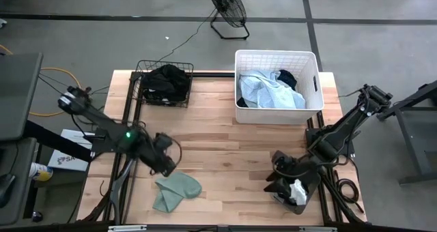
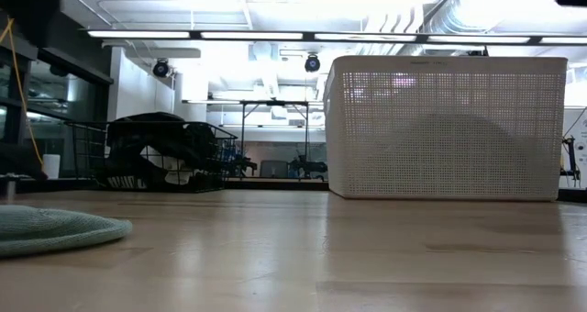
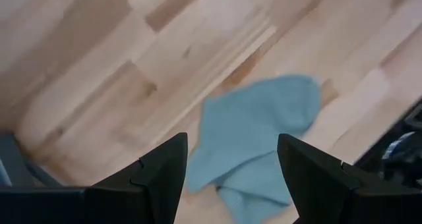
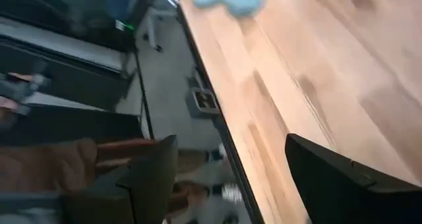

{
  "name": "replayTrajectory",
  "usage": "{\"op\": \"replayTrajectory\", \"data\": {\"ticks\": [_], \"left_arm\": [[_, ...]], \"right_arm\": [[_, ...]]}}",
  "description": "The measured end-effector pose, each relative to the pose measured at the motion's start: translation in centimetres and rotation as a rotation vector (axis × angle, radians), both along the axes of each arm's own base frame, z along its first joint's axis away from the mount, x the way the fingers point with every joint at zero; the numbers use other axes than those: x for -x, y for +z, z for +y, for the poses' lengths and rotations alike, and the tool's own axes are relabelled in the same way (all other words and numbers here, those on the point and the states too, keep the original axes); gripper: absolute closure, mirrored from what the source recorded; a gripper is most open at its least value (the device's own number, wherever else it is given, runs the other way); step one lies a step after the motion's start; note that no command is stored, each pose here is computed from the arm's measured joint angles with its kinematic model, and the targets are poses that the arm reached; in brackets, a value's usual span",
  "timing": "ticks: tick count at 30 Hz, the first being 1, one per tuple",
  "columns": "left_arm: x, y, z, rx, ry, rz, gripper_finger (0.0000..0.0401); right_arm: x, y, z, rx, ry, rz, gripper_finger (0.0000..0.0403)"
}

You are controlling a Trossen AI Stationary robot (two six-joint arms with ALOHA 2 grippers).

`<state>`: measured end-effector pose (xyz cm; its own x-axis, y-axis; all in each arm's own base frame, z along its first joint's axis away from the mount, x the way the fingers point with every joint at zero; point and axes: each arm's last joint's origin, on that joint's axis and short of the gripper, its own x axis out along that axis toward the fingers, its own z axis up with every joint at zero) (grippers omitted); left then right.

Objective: Pick & Place Cloths
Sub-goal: Put the gray sock into the black bin

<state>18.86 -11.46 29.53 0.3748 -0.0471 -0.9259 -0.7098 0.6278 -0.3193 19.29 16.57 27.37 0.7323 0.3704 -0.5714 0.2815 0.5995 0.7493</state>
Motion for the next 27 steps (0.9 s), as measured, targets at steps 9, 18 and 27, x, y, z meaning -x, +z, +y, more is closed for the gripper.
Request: {"op": "replayTrajectory", "data": {"ticks": [9, 18, 27], "left_arm": [[-1.1, -4.3, -4.4, -0.029, -0.092, 0.198, 0.0171], [-2.9, -7.3, -7.0, 0.011, -0.261, 0.235, 0.0171], [-3.5, -8.8, -7.5, -0.019, -0.313, 0.273, 0.0159]], "right_arm": [[-0.7, 1.2, 0.3, 0.122, 0.038, -0.223, 0.0131], [-0.5, 1.2, 0.4, 0.165, 0.073, -0.244, 0.0131], [-0.1, 1.1, 0.8, 0.173, 0.096, -0.237, 0.0131]]}}
